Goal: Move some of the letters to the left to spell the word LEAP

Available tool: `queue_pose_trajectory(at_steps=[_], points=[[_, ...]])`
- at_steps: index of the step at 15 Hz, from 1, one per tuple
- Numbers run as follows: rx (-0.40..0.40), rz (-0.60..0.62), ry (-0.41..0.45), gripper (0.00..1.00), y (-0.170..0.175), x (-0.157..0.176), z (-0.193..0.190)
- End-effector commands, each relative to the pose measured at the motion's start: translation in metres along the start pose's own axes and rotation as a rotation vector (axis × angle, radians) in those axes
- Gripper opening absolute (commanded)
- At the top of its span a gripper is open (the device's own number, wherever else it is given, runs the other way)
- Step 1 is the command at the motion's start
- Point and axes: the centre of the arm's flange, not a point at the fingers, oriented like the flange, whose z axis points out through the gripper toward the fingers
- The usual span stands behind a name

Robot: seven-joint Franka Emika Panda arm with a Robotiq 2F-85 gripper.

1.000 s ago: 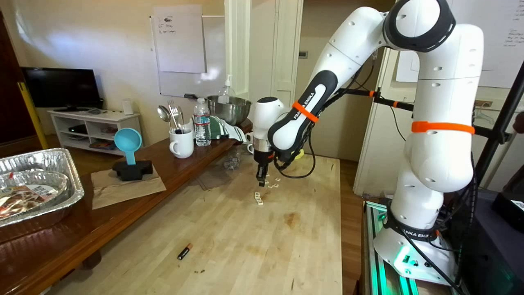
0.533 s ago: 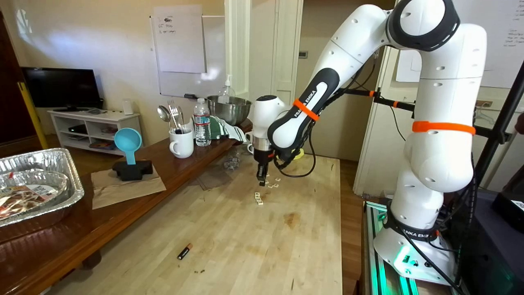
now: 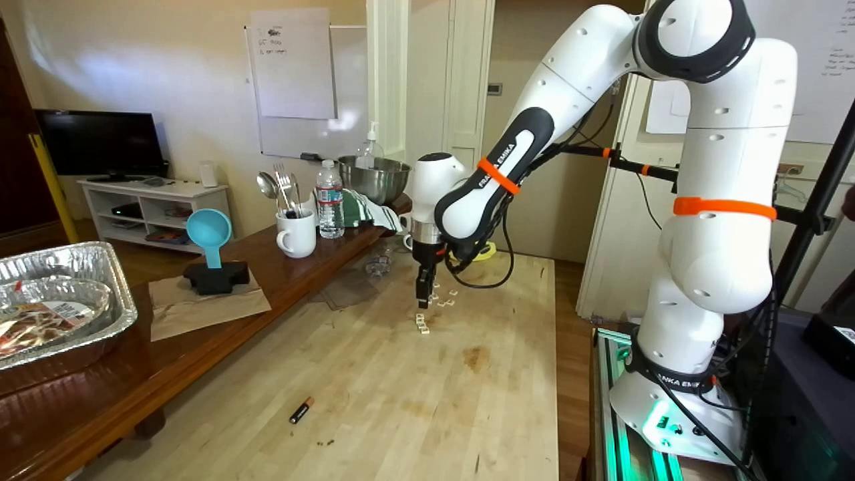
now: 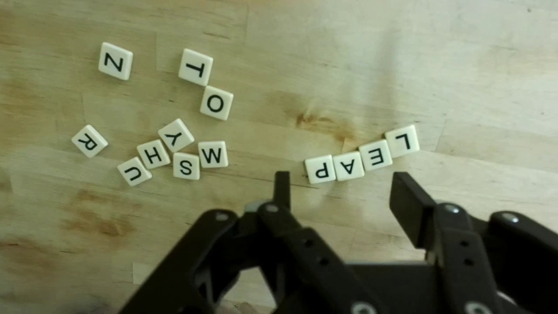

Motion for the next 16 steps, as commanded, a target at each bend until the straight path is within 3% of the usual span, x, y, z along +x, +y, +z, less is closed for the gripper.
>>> queue_pose_trajectory(at_steps=[1, 3, 16], points=[[0.033, -0.033, -0.018, 0.92, -0.005, -0.008, -0.009], [0.04, -0.05, -0.02, 1.0, -0.007, -0.008, -0.01], [0.076, -0.208, -0.019, 1.0, -0.025, -0.008, -0.018]])
